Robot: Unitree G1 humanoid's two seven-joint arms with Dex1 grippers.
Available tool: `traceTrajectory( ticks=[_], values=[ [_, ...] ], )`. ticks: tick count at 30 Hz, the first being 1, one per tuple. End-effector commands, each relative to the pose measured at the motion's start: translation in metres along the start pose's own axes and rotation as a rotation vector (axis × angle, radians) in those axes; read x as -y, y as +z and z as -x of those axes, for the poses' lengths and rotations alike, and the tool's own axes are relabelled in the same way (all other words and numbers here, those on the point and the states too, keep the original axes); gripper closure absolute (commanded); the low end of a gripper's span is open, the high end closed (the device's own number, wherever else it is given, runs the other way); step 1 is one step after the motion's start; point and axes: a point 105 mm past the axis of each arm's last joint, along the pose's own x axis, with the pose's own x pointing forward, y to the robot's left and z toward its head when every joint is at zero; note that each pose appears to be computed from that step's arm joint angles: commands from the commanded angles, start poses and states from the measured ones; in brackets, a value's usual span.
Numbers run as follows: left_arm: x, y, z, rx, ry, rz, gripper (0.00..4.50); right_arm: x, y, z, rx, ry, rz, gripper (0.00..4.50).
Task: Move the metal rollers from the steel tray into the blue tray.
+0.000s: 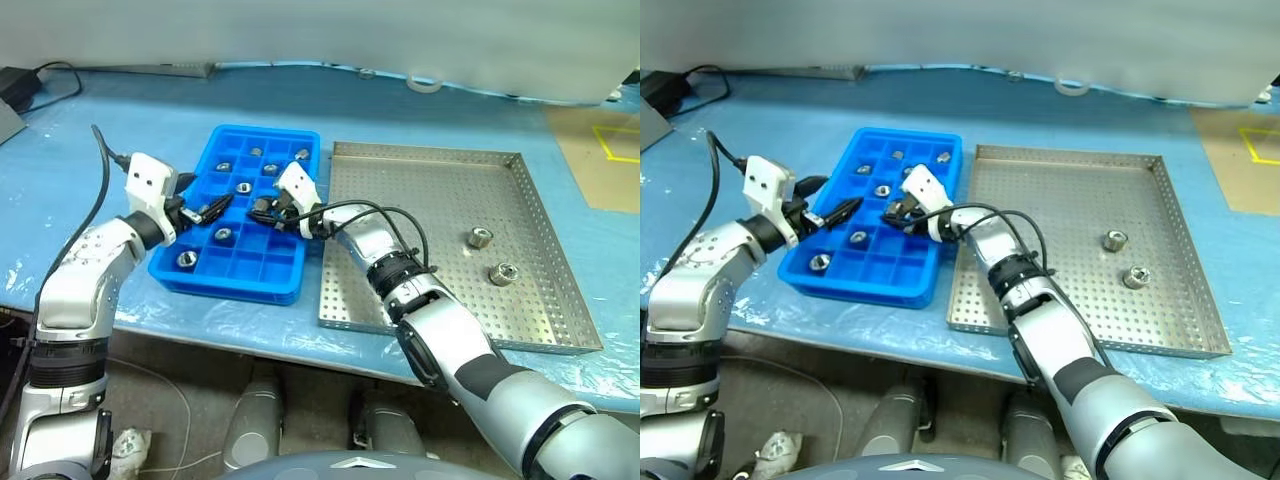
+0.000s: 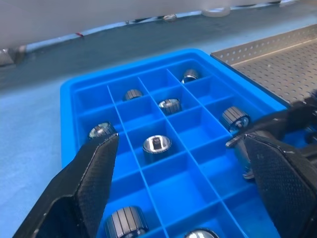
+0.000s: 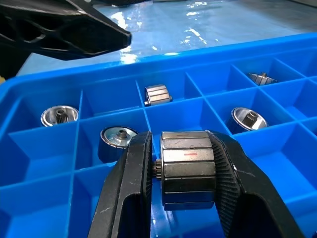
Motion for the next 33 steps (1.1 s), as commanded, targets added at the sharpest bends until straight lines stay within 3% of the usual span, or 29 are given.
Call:
traceTrajectory(
  ticks=[1,2,8,17,23,33],
  values=[
    [0.002,0.018,0.003,0.047,-0.011,-0.040,0.22,-0.011,0.005,-0.011,0.018,0.034,0.013,3.26],
    [0.002,0.018,0.002,0.050,-0.014,-0.035,0.22,-0.011,0.004,-0.013,0.013,0.029,0.007,3.26],
    [0.014,0.018,-0.003,0.044,-0.061,-0.019,0.22,0.002,0.006,-0.014,0.011,-0.068,0.007,1.30],
    [0.032,0.017,-0.019,0.047,-0.158,0.007,0.22,0.037,0.028,0.027,0.119,-0.137,0.040,1.30],
    [0.061,0.017,-0.035,0.062,-0.297,0.044,0.22,0.053,0.040,0.109,0.186,-0.184,-0.028,1.30],
    [0.121,0.023,-0.071,0.103,-0.541,0.118,0.22,0.043,-0.009,0.239,-0.113,-0.367,-0.055,1.30]
  ],
)
